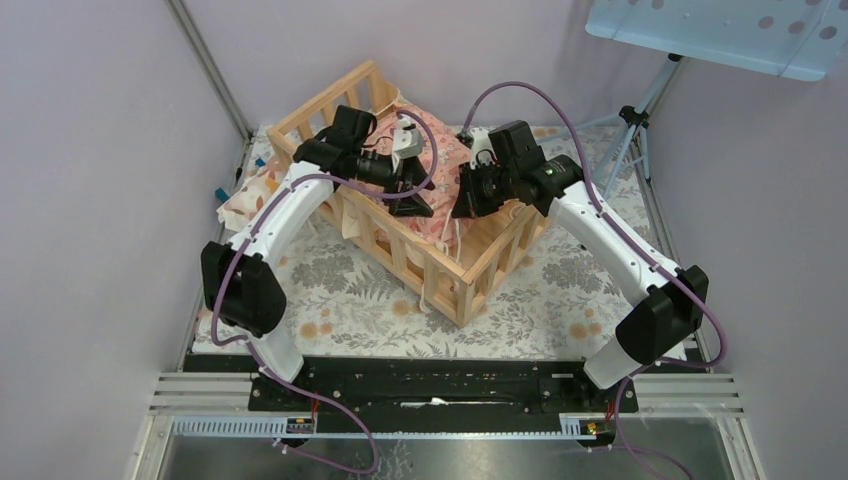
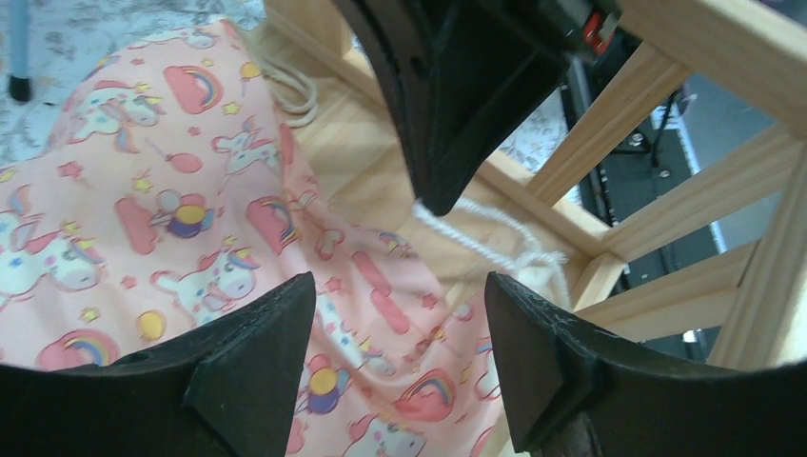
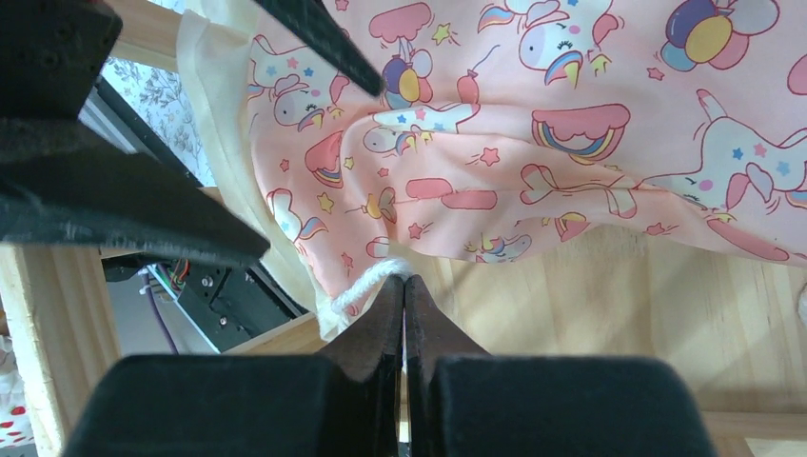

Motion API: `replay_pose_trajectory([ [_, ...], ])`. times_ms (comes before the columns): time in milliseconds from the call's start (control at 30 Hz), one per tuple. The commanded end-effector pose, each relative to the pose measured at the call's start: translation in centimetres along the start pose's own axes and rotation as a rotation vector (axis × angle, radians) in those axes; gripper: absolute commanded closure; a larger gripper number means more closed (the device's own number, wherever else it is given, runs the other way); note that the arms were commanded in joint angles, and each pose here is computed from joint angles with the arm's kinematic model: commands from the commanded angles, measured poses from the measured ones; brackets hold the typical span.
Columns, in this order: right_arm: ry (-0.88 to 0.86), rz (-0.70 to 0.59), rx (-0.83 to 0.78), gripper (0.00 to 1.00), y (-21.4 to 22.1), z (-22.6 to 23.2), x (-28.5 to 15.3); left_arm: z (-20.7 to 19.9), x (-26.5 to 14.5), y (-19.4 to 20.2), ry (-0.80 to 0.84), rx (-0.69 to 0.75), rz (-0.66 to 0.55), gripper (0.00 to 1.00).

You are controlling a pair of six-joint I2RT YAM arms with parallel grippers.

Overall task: Set up the pet bed
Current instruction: Cross the ropes on the bed frame.

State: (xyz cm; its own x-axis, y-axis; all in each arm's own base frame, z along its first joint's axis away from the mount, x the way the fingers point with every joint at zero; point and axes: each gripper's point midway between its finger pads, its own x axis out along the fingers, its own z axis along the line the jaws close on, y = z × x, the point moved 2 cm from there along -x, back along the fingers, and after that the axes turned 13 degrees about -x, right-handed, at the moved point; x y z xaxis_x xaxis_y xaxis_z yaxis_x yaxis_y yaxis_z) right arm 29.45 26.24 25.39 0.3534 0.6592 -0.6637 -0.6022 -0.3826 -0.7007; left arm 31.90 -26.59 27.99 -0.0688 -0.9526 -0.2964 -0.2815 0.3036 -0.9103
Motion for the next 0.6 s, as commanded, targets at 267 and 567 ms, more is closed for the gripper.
replay_pose_trajectory([
  [267,0.040,-0.089,-0.013,1.00,-1.9,-0.3,-0.8,-4.2,3.5,-0.5,0.160,-0.149,0.037,0.28],
  [567,0.036,-0.095,-0.014,1.00,-2.0,-0.2,-0.9,-3.9,4.1,0.3,0.160,-0.190,0.058,0.28],
])
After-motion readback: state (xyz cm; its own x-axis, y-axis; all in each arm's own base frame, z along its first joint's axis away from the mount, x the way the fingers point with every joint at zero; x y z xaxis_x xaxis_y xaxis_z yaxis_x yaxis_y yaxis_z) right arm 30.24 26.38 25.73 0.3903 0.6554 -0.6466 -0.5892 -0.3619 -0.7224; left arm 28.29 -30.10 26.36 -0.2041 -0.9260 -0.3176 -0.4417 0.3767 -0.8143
